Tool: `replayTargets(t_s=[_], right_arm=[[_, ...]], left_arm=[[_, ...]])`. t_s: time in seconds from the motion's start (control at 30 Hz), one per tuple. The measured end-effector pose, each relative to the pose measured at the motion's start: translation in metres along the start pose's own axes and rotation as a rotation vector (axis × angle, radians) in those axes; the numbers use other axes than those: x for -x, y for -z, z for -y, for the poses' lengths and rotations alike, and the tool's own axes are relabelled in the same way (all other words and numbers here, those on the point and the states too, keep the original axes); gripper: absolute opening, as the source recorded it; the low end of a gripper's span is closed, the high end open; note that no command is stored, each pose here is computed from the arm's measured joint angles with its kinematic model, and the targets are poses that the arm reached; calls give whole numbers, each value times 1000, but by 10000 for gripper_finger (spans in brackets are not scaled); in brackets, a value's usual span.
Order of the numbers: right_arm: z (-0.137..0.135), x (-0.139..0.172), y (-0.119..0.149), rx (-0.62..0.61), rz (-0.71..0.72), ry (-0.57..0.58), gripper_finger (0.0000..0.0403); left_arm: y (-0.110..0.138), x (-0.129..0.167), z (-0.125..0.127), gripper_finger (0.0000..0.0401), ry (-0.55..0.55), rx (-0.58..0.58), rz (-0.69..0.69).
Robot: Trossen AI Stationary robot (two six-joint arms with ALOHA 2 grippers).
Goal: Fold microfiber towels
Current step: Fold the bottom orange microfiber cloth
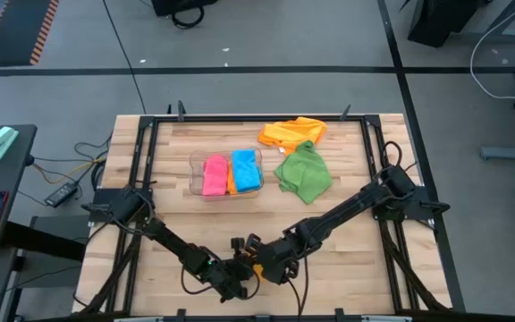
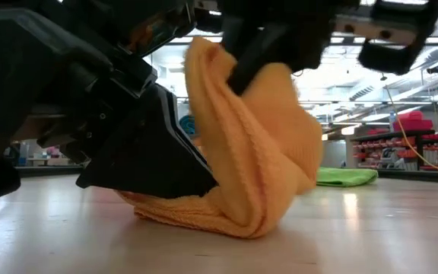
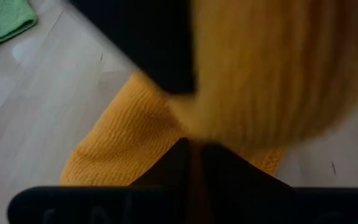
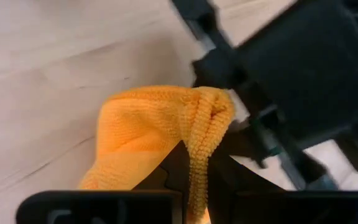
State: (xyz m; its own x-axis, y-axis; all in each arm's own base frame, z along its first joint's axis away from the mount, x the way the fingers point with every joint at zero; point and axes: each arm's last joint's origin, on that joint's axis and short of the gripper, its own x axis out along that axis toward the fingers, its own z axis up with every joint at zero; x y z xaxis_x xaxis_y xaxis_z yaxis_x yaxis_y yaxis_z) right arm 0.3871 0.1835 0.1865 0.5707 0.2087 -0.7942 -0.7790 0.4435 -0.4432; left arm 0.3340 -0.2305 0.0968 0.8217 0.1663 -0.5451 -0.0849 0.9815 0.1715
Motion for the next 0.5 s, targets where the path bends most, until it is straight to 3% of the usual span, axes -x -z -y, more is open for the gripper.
replayTargets(t_s=[0.5], right_arm=[[9, -17, 14, -19, 27, -1, 42]], left_arm=[[1, 3, 4, 58, 12, 0, 8]])
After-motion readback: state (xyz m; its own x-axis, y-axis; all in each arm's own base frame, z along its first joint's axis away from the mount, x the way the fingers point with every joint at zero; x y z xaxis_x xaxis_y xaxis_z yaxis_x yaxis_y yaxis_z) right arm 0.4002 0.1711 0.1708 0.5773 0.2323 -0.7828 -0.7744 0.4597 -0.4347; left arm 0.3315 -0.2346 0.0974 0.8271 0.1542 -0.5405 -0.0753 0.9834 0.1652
